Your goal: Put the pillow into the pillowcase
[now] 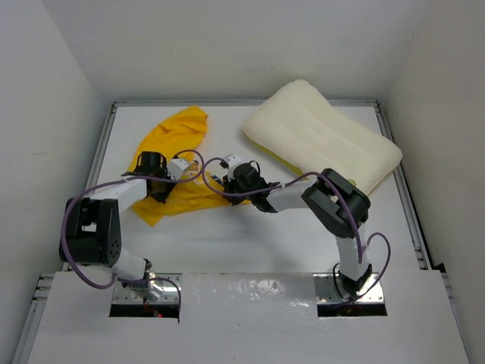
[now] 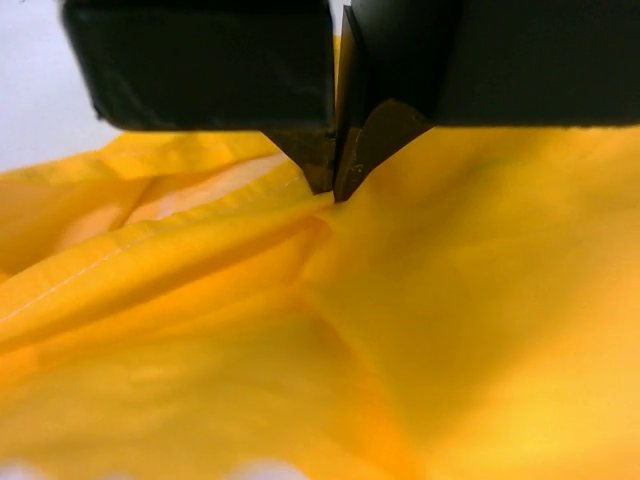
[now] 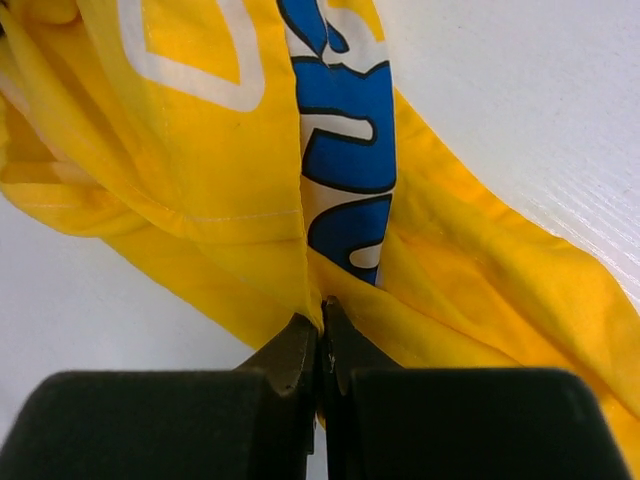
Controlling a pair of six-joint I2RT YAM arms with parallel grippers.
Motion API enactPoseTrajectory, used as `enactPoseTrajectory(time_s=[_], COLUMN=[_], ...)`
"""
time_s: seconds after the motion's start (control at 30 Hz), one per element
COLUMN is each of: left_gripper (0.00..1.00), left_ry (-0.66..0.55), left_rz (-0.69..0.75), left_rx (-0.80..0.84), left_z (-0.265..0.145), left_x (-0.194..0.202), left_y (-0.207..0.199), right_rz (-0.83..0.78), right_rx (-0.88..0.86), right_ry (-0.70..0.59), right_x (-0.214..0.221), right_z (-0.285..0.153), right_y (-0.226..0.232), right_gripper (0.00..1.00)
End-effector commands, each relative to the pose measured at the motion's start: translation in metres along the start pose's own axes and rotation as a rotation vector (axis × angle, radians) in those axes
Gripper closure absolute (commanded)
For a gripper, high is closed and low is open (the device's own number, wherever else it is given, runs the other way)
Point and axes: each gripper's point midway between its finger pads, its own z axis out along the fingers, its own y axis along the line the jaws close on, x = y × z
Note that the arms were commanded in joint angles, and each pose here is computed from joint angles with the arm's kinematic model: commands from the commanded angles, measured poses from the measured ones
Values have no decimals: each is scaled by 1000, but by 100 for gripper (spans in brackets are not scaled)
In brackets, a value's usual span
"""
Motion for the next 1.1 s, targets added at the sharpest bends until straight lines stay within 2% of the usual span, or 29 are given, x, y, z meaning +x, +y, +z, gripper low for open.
enactPoseTrajectory(time_s=[0.0, 0.1, 0.2, 0.3, 0.33, 0.37, 0.4, 0.43, 0.47, 0.5, 0.53, 0.57, 0.63, 0.7, 0.77, 0.8, 0.87, 1.0, 1.03, 1.07], left_gripper=[100, 100, 100, 100, 100, 100, 100, 100, 100, 100, 100, 100, 100, 100, 100, 100, 100, 100, 100, 100], left_ry=[-203, -337, -418, -468, -478, -497, -514, -535, -547, -558, -563, -561, -566, -568, -571, -571, -571, -564, -564, -557], left_rz=[-40, -102, -154, -166, -169, -168, -180, -181, -188, -188, -188, -191, -189, -193, -199, -199, -199, -200, -198, -197], left_rx=[-135, -254, -240, -206, -202, -192, -188, -185, -162, -152, -143, -119, -99, -95, -91, -86, -84, -100, -106, -110], left_z=[-34, -74, -107, -119, -121, -124, -126, -128, -128, -128, -127, -123, -123, -122, -121, -121, -121, -121, -121, -120], left_x=[-63, -94, -125, -142, -146, -151, -157, -162, -167, -170, -173, -175, -180, -185, -190, -191, -193, -194, -195, -194], left_y=[33, 54, 62, 60, 61, 60, 61, 62, 59, 58, 58, 55, 54, 57, 59, 59, 60, 64, 66, 66], right_rz=[-2, -6, -55, -24, -14, -5, 17, 40, -10, -34, -94, -110, -179, -268, -336, -350, -387, -429, -432, -422], right_rx=[-19, -40, -25, 5, 13, 18, 40, 51, 55, 80, 176, 233, 430, 590, 634, 681, 699, 755, 810, 838], right_ry=[-79, -70, -100, -140, -149, -172, -179, -97, -121, -106, -126, -120, -147, -60, 128, 155, 299, 400, 428, 441], right_x=[-38, -49, -81, -118, -126, -149, -161, -148, -176, -180, -193, -183, -179, -167, -128, -129, -91, -65, -57, -54], right_z=[-17, -22, -25, -31, -32, -35, -39, -37, -45, -50, -68, -75, -101, -114, -99, -97, -77, -57, -58, -60], right_y=[-2, -7, -17, -51, -60, -68, -88, -97, -101, -107, -120, -130, -160, -190, -210, -220, -236, -258, -270, -276], right_gripper=[100, 100, 100, 100, 99, 93, 79, 32, 17, 10, 6, 1, 1, 1, 1, 1, 1, 2, 8, 32])
